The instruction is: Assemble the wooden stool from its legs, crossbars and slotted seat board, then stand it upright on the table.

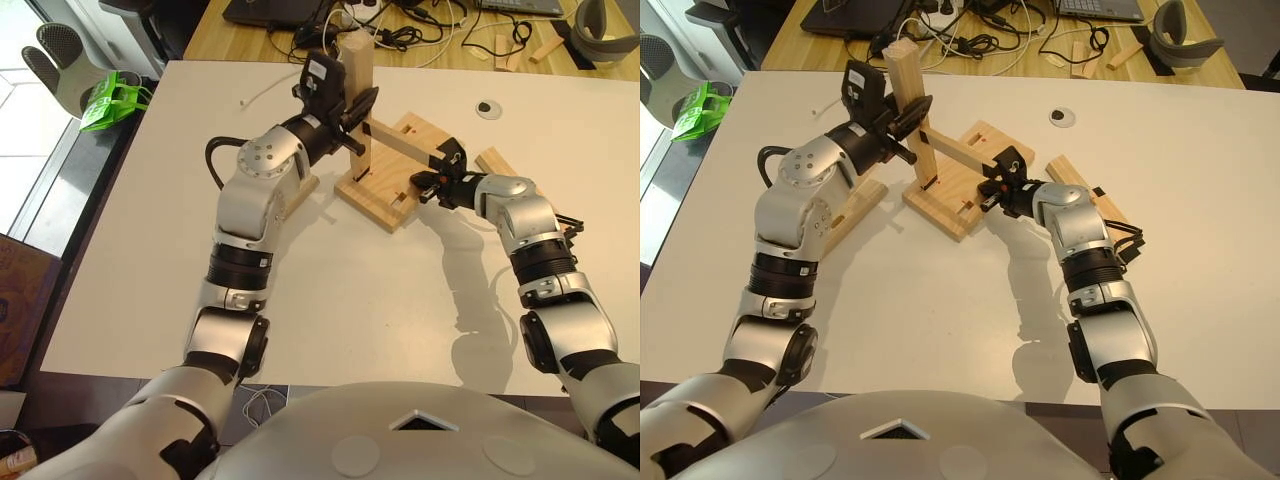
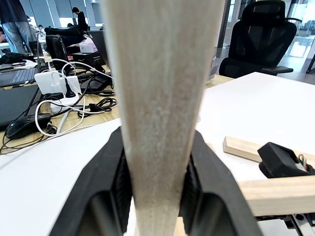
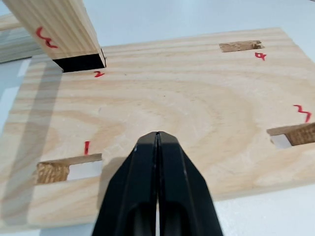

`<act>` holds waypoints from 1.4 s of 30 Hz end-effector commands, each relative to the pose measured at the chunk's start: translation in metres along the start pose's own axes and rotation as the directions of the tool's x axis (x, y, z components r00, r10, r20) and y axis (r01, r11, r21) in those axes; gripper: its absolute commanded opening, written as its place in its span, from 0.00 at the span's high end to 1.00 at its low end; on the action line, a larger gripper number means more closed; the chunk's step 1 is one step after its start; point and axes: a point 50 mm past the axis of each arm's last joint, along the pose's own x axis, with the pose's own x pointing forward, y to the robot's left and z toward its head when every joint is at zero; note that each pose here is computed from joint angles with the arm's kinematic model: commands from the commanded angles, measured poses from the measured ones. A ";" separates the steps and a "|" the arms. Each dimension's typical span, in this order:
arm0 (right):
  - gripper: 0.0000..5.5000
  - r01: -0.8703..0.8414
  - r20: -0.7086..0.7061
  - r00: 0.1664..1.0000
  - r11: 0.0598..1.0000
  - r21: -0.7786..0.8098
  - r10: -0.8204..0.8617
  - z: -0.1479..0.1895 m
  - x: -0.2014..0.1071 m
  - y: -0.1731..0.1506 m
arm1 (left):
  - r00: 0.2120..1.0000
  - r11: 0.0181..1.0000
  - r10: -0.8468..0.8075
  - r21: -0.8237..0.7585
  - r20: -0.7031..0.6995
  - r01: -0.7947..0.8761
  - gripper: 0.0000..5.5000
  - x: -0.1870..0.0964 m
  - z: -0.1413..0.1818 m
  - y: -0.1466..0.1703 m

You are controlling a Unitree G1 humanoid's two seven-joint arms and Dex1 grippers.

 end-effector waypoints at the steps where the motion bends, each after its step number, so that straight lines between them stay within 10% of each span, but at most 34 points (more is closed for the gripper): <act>1: 1.00 -0.007 -0.143 0.990 0.998 0.064 0.016 -0.036 0.001 0.006 | 0.876 0.999 0.012 -0.022 -0.482 -0.026 0.81 -0.033 -0.118 -0.013; 7: 1.00 -0.004 -0.143 0.990 0.998 0.069 0.014 -0.036 0.001 0.005 | 0.900 0.986 0.036 0.160 -0.434 0.037 0.81 -0.034 -0.110 -0.018; 15: 1.00 -0.007 -0.140 0.990 0.997 0.071 0.017 -0.035 0.001 0.005 | 0.917 0.983 0.003 -0.166 -0.399 -0.076 0.81 -0.038 -0.123 -0.021; 24: 1.00 -0.003 -0.139 0.990 0.997 0.073 0.013 -0.034 -0.001 0.004 | 0.979 0.996 0.013 0.091 -0.202 0.006 0.81 -0.055 -0.137 -0.029; 34: 1.00 -0.013 -0.129 0.991 0.996 0.084 0.023 -0.037 0.004 0.010 | 0.924 0.982 -0.079 0.128 -0.375 0.136 0.81 -0.018 -0.083 -0.024; 42: 1.00 -0.019 -0.127 0.991 0.996 0.087 0.030 -0.039 0.007 0.015 | 0.830 0.987 -0.126 0.013 -0.543 0.158 0.81 -0.030 -0.113 -0.020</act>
